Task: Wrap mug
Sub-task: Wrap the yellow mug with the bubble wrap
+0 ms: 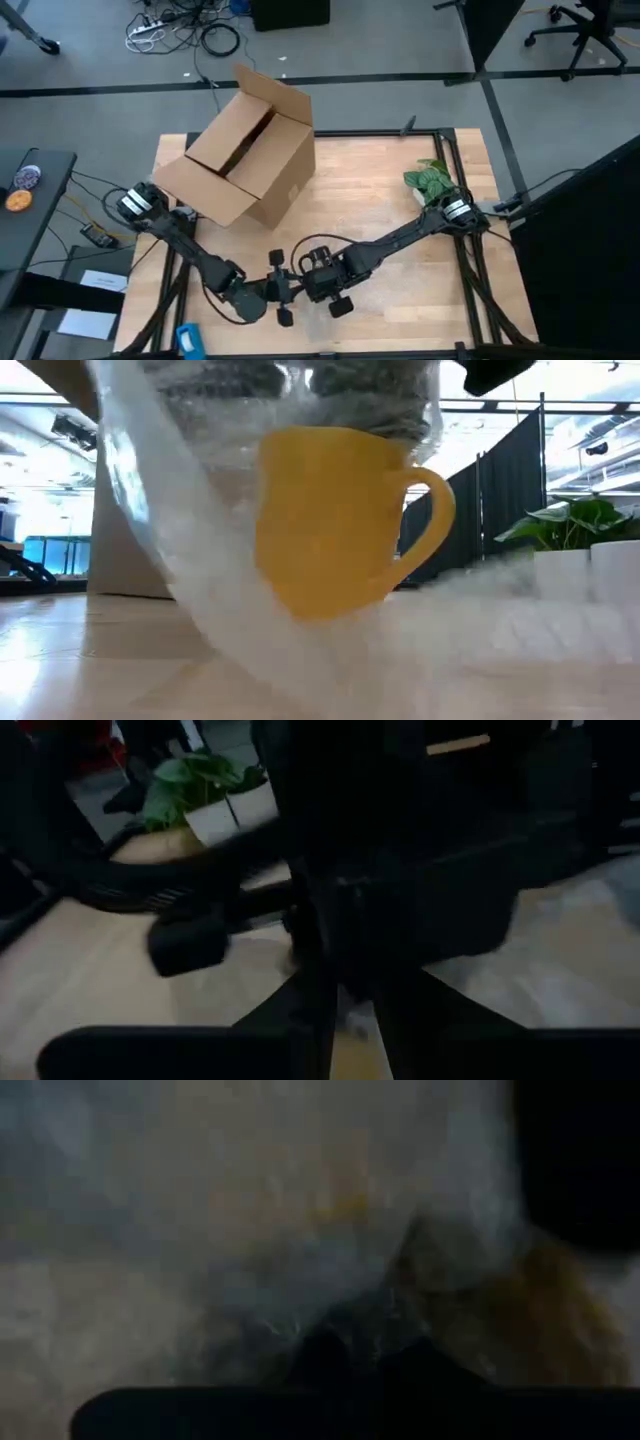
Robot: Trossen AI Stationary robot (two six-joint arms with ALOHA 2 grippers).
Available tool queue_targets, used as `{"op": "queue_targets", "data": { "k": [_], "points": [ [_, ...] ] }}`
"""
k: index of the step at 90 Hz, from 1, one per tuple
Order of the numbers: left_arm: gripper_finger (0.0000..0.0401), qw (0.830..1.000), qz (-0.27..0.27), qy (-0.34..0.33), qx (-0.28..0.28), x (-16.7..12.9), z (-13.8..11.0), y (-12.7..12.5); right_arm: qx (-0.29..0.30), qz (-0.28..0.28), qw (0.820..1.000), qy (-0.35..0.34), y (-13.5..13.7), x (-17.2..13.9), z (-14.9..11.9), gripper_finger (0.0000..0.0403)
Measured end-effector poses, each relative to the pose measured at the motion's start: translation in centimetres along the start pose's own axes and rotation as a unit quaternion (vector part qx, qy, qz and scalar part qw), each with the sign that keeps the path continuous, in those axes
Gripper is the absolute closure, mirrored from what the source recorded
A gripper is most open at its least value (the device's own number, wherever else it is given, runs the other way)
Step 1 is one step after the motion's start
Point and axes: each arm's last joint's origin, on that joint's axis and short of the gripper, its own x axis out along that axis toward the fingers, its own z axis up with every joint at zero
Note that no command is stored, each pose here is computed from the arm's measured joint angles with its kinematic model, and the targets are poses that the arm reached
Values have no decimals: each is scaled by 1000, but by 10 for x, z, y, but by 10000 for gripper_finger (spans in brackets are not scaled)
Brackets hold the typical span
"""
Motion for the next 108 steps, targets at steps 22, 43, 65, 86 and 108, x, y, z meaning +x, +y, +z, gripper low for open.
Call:
{"op": "queue_targets", "data": {
  "k": [22, 43, 65, 86, 108],
  "points": [
    [353, 999, -28, 25, -10, 26, -16, 2, -4, -9, 1000, 8, 0, -14, 4, 361],
    [353, 999, -22, 28, -18, 33, -17, 8, -8, -42, 998, 37, 0, -47, 12, 309],
    [353, 999, -21, 29, -18, 34, -18, 9, -13, -50, 999, 12, 11, -99, 31, 284],
    [353, 999, -20, 31, -19, 34, -18, 9, 6, 24, 999, 31, 48, -112, 25, 286],
    [353, 999, -21, 26, -21, 35, -18, 9, 16, -56, 995, 75, 48, -76, 6, 293]
  ]
}}
